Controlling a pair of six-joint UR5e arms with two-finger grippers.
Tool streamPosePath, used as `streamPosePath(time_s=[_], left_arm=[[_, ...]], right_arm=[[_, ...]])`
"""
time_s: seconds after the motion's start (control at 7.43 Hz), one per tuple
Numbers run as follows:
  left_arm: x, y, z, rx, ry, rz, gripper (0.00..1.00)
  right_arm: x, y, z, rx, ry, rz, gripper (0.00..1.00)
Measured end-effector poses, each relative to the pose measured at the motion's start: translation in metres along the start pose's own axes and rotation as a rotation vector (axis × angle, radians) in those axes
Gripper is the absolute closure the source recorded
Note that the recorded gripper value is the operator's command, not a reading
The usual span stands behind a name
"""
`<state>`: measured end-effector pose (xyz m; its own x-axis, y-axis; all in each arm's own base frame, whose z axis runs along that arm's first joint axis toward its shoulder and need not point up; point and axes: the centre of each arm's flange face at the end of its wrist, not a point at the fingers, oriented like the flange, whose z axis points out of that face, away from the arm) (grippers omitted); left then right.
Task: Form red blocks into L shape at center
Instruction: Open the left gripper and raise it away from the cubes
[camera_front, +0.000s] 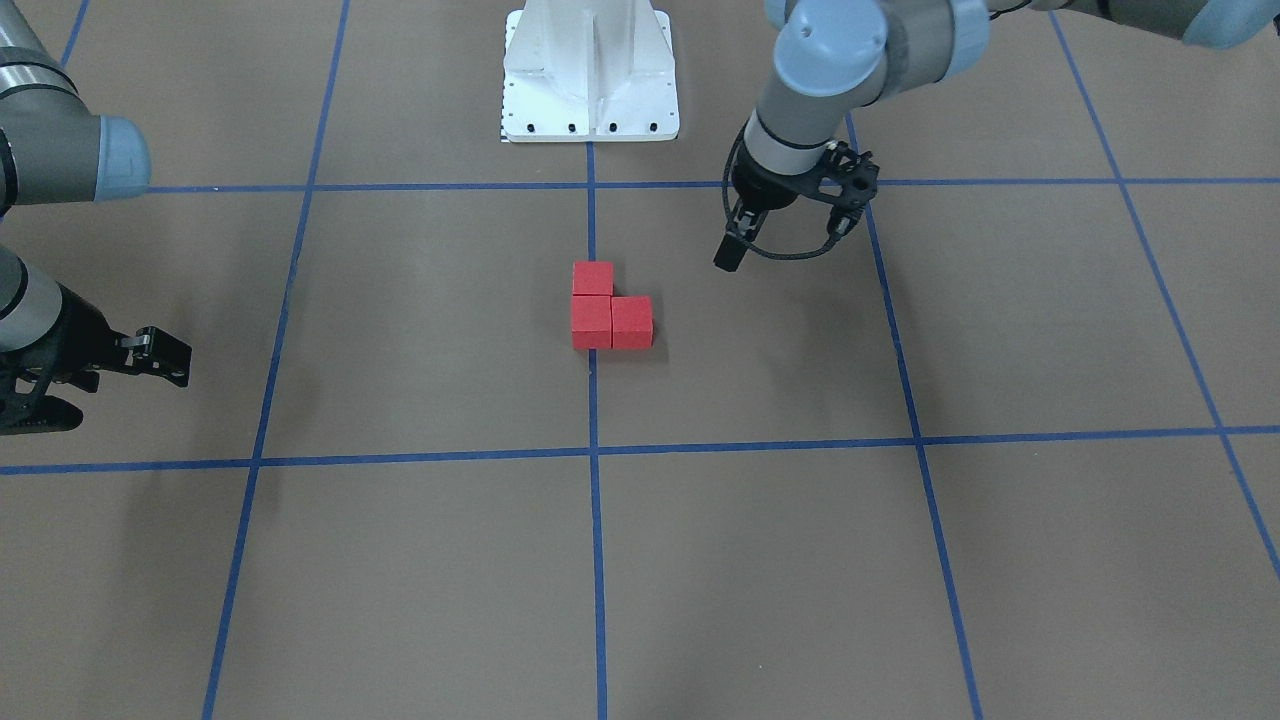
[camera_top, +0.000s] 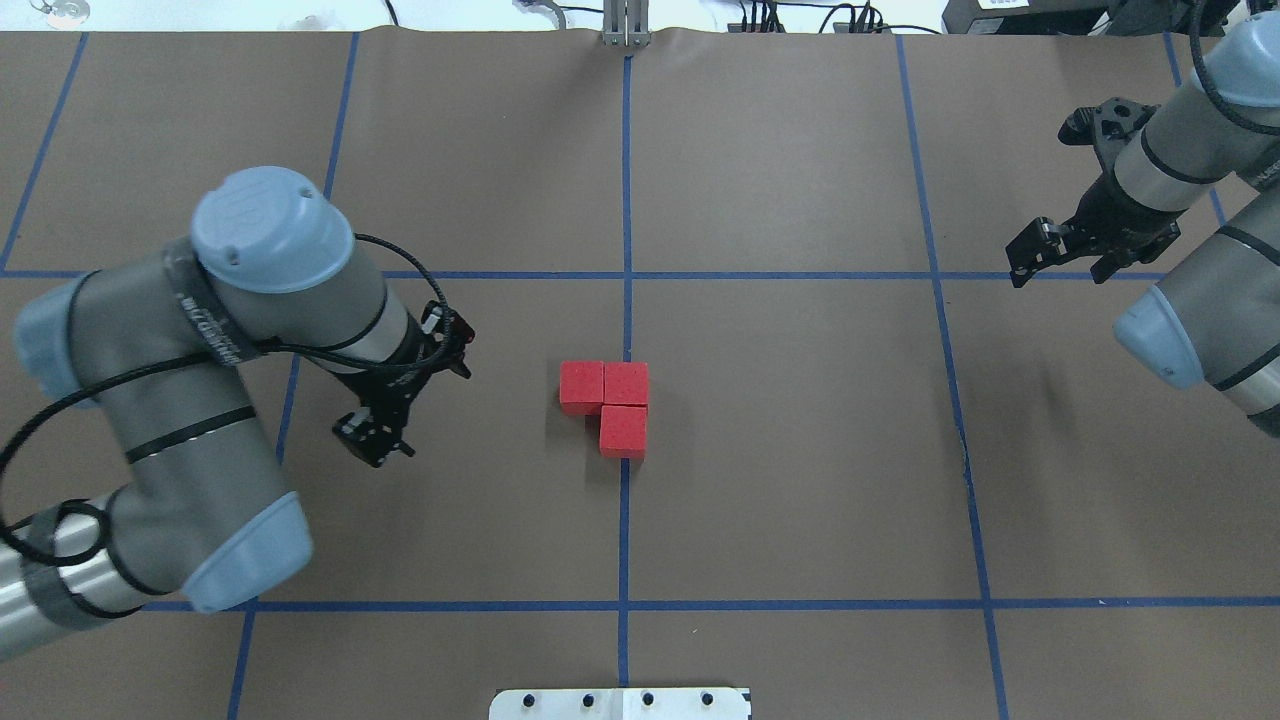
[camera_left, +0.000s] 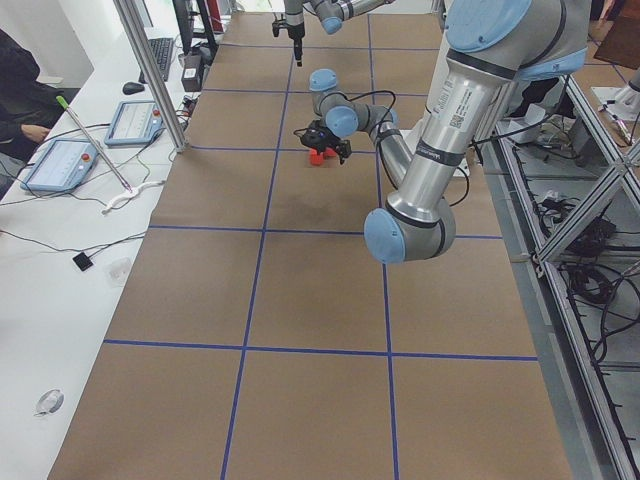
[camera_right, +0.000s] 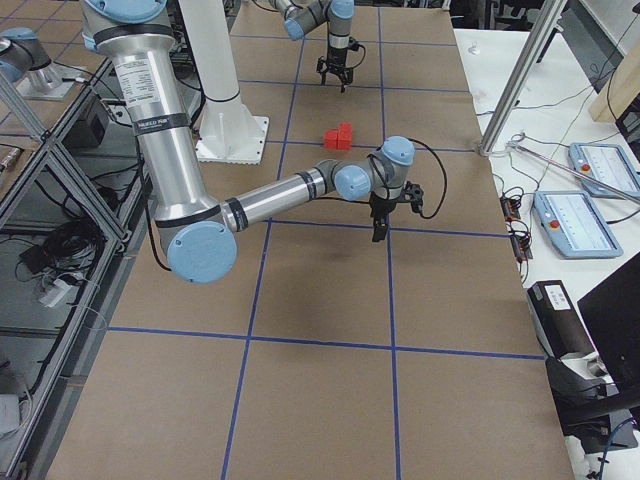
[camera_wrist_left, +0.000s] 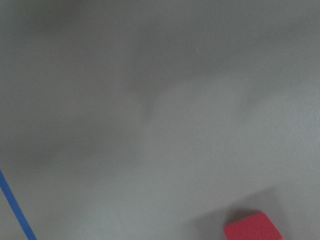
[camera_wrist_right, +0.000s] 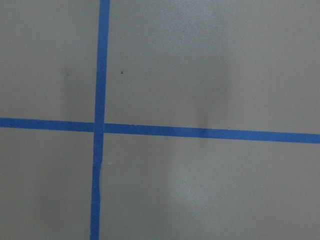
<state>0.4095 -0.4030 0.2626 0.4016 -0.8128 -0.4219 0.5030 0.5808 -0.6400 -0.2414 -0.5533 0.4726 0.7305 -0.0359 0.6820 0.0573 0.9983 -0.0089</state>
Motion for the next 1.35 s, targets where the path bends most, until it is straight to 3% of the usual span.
streamPosePath(time_s=[0.4,0.67,1.08,1.35], left_arm=[[-0.065,-0.131,-0.056,0.131,0.005,0.449,0.0],[-0.079,-0.236,-0.08,0.195,-0.048,0.688,0.0],[-0.114,-0.414,-0.089,0.168,-0.075,0.889,0.0],[-0.128,-0.489,-0.101,0.153,-0.045,0.925,0.0]], right_arm=[[0.026,-0.011,-0.02,0.036,0.004,0.032,0.0],[0.062,-0.022,-0.05,0.083,-0.001,0.076,0.0],[0.139,-0.012,-0.08,0.099,-0.033,0.028,0.0],[0.173,0.002,-0.079,0.088,-0.046,0.005,0.0]])
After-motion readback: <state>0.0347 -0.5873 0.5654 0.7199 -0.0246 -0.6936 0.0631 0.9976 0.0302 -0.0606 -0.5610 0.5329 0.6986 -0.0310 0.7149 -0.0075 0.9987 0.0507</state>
